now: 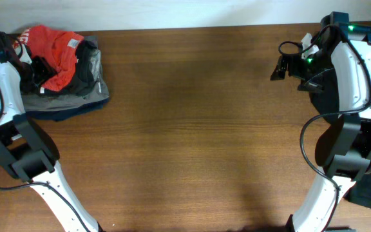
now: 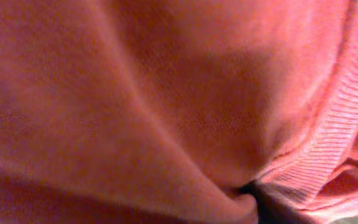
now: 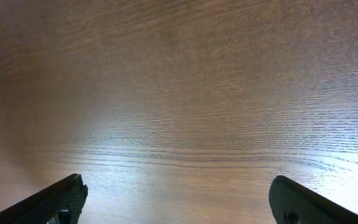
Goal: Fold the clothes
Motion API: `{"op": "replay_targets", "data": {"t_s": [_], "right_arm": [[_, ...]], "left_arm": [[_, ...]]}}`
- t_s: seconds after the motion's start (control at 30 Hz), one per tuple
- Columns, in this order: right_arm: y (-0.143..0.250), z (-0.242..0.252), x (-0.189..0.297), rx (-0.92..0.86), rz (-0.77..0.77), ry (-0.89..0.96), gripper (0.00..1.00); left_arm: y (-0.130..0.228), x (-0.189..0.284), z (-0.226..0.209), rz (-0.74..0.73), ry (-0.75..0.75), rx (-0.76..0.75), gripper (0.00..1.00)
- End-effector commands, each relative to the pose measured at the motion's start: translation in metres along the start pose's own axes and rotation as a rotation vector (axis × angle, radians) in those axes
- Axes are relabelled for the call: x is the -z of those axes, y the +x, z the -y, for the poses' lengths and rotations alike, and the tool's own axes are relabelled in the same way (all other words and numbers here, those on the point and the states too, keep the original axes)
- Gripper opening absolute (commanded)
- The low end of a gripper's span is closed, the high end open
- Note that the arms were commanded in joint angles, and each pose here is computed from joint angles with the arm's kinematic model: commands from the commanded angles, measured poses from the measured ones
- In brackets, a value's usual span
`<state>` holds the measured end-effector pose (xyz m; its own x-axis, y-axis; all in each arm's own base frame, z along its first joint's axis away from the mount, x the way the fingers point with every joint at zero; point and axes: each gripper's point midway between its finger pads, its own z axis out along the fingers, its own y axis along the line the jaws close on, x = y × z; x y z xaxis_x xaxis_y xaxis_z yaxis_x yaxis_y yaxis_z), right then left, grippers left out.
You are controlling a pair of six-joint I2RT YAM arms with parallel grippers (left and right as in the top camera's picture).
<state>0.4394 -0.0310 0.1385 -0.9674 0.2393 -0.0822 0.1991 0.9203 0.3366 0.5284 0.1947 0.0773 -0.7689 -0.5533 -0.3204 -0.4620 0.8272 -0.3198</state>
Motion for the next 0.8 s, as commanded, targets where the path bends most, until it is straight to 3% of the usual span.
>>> {"op": "replay_targets", "data": {"t_s": [0.0, 0.07, 0.23, 0.3, 0.47, 0.77], "right_arm": [[-0.006, -0.008, 0.013, 0.033, 0.047, -0.005, 0.99], [-0.008, -0.008, 0.013, 0.036, 0.055, -0.006, 0.99], [-0.009, -0.008, 0.013, 0.037, 0.059, -0.005, 0.99], [-0.009, -0.008, 0.013, 0.037, 0.058, -0.005, 0.99], [-0.009, -0.008, 0.013, 0.037, 0.057, -0.005, 0.99], [-0.008, -0.008, 0.013, 0.036, 0.056, -0.005, 0.99]], "left_arm": [[0.005, 0.002, 0.017, -0.015, 0.069, 0.006, 0.29], [0.004, 0.003, 0.022, -0.010, 0.089, 0.000, 0.14], [-0.001, 0.007, 0.043, 0.003, 0.202, -0.016, 0.09], [0.000, 0.007, 0.046, -0.001, 0.218, -0.016, 0.01], [0.009, 0.017, 0.063, -0.044, 0.319, -0.008, 0.01], [0.012, 0.049, 0.068, -0.036, 0.282, -0.016, 0.01]]}}
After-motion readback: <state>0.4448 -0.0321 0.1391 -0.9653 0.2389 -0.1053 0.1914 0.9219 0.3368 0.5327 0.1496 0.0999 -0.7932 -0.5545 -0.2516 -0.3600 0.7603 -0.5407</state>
